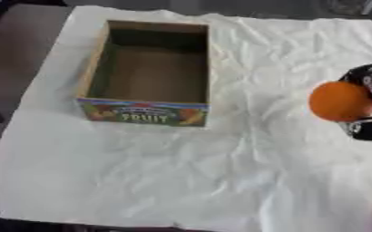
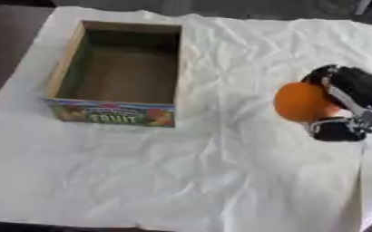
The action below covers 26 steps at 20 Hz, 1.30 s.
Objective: Pick up objects on the table and place them in the box.
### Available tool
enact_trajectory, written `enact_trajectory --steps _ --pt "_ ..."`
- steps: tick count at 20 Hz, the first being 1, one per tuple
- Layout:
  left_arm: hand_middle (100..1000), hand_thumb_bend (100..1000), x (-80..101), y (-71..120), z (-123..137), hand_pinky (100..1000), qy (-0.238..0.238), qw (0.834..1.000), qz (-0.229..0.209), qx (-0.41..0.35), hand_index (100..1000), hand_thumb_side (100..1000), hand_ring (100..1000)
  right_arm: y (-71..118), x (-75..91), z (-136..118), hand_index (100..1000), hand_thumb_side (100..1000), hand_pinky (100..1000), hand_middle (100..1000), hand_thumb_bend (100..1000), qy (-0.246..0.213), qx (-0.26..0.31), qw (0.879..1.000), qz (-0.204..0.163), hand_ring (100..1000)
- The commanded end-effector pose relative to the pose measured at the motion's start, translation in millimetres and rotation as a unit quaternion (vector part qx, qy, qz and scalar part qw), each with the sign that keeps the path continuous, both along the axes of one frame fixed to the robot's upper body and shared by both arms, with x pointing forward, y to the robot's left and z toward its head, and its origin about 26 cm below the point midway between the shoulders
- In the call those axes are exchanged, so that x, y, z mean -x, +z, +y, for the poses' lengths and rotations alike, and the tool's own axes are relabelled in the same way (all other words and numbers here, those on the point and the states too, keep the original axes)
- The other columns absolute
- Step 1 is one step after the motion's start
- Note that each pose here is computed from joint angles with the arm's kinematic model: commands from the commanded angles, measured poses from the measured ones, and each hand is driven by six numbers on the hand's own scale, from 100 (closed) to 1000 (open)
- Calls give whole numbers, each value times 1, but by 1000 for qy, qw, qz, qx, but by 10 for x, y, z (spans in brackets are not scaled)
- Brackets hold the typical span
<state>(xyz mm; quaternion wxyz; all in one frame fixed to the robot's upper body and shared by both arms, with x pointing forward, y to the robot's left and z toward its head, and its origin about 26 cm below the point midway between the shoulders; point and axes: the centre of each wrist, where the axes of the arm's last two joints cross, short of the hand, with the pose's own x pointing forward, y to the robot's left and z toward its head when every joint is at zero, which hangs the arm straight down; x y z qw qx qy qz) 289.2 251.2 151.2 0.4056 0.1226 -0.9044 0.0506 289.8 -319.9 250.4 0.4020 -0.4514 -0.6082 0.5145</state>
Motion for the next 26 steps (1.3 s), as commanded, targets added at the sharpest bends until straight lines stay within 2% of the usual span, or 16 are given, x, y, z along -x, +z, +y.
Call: enact_trajectory --steps 1,3,4,5,7,15,19,20,26 --pt "860 100 10 67 -30 315 -8 1000 -14 -1 658 765 699 344 6 82 691 100 868 591 100 22 7 999 -44 859" --pt "860 100 11 63 -31 315 -9 1000 -13 -2 658 764 699 523 -17 188 691 100 869 590 100 39 1 997 -66 858" --pt "860 100 12 63 -33 315 -10 1000 -12 -2 658 764 699 612 -24 248 692 143 869 590 100 47 -3 996 -75 857" --pt "861 100 12 61 -34 315 -11 1000 -12 -1 658 764 699 690 -29 306 692 100 868 589 100 54 -8 995 -82 856" --pt "861 100 14 57 -40 314 -13 1000 -11 -2 658 765 700 847 -32 434 691 100 868 588 100 61 -17 993 -97 856" --pt "861 100 12 59 -57 314 -20 1000 -10 -2 658 765 701 1255 9 966 688 100 871 577 100 95 -66 988 -104 854" --pt "862 100 7 70 -71 313 -25 1000 -12 -2 657 765 701 1353 -70 1232 683 122 869 576 100 110 -63 986 -107 852" --pt "862 100 5 72 -75 313 -26 1000 -12 -2 657 765 701 1360 -107 1299 683 100 869 577 100 113 -59 986 -107 852" --pt "863 100 -4 90 -111 313 -37 999 -14 -1 657 766 702 1297 -470 1677 678 100 871 566 100 106 -64 988 -96 848"
